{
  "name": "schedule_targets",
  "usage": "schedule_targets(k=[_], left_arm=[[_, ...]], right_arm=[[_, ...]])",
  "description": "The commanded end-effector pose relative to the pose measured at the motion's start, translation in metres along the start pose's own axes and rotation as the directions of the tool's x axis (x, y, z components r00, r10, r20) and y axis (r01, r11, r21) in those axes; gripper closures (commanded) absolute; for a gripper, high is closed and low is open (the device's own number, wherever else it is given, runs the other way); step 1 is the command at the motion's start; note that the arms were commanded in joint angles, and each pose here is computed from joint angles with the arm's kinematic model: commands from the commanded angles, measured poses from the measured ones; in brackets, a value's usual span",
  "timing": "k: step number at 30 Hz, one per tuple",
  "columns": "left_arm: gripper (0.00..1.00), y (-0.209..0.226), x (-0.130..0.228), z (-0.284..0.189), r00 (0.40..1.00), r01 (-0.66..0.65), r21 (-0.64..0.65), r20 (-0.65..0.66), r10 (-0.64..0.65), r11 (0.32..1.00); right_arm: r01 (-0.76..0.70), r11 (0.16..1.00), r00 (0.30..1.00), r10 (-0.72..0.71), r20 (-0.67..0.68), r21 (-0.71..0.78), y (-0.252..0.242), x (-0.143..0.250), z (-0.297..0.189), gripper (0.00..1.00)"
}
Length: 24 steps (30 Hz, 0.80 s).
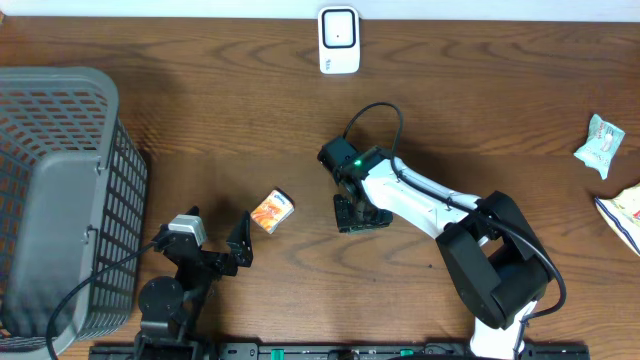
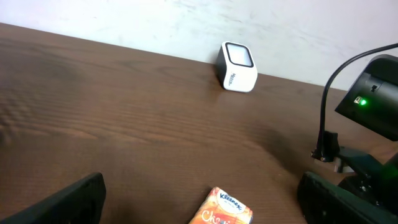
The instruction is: Scan the item barcode
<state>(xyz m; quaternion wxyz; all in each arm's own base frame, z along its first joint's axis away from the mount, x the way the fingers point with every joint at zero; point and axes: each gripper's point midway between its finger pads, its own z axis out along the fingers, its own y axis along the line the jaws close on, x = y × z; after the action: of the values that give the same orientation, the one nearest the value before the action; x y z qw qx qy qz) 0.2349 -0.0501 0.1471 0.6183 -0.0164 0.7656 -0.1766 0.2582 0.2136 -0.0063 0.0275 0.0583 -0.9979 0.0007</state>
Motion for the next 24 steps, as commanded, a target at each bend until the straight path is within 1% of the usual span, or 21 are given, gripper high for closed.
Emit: schedule_targets(k=[1,3,5,10,15,17,19,22,24], left_arm=[[0.02,0.003,0.013,0.001,0.999,-0.010,-0.006,-0.040,0.009,1.000],[0.02,0.003,0.013,0.001,0.999,-0.010,-0.006,-0.039,0.010,1.000],[0.02,0.003,0.013,0.001,0.999,-0.010,-0.006,-0.039,0.010,1.000],[0.02,0.003,0.013,0.001,0.999,-0.010,-0.007,-0.039,0.010,1.000],[0.02,0.003,0.013,0.001,0.999,-0.010,-0.006,-0.040,0.010,1.000],[0.02,0.003,0.013,0.001,0.999,-0.010,-0.006,-0.039,0.010,1.000],[0.02,0.003,0.013,0.001,0.999,-0.010,-0.006,-0.039,0.010,1.000],[0.02,0.003,0.013,0.001,0.999,-0.010,-0.006,-0.039,0.010,1.000],[0.02,0.003,0.013,0.001,0.999,-0.010,-0.006,-0.039,0.010,1.000]], right_arm=[[0.035,0.999,0.974,-0.043,-0.224,-0.040,-0.005,0.045,0.043,0.70],[0.055,0.993,0.967,-0.079,-0.242,-0.105,0.002,0.046,0.040,0.72],[0.084,0.972,0.955,-0.141,-0.260,-0.217,0.011,0.047,0.034,0.76],[0.110,0.919,0.935,-0.226,-0.275,-0.379,0.014,0.047,0.023,0.77],[0.073,0.903,0.931,-0.214,-0.295,-0.423,-0.003,0.039,0.011,0.88],[0.084,0.892,0.931,-0.230,-0.285,-0.445,-0.008,0.035,0.006,0.89],[0.120,0.854,0.928,-0.277,-0.249,-0.506,-0.008,0.030,-0.001,0.89],[0.174,0.752,0.925,-0.346,-0.156,-0.636,0.001,0.021,-0.016,0.89],[0.203,0.689,0.925,-0.367,-0.094,-0.696,0.005,0.016,-0.023,0.89]])
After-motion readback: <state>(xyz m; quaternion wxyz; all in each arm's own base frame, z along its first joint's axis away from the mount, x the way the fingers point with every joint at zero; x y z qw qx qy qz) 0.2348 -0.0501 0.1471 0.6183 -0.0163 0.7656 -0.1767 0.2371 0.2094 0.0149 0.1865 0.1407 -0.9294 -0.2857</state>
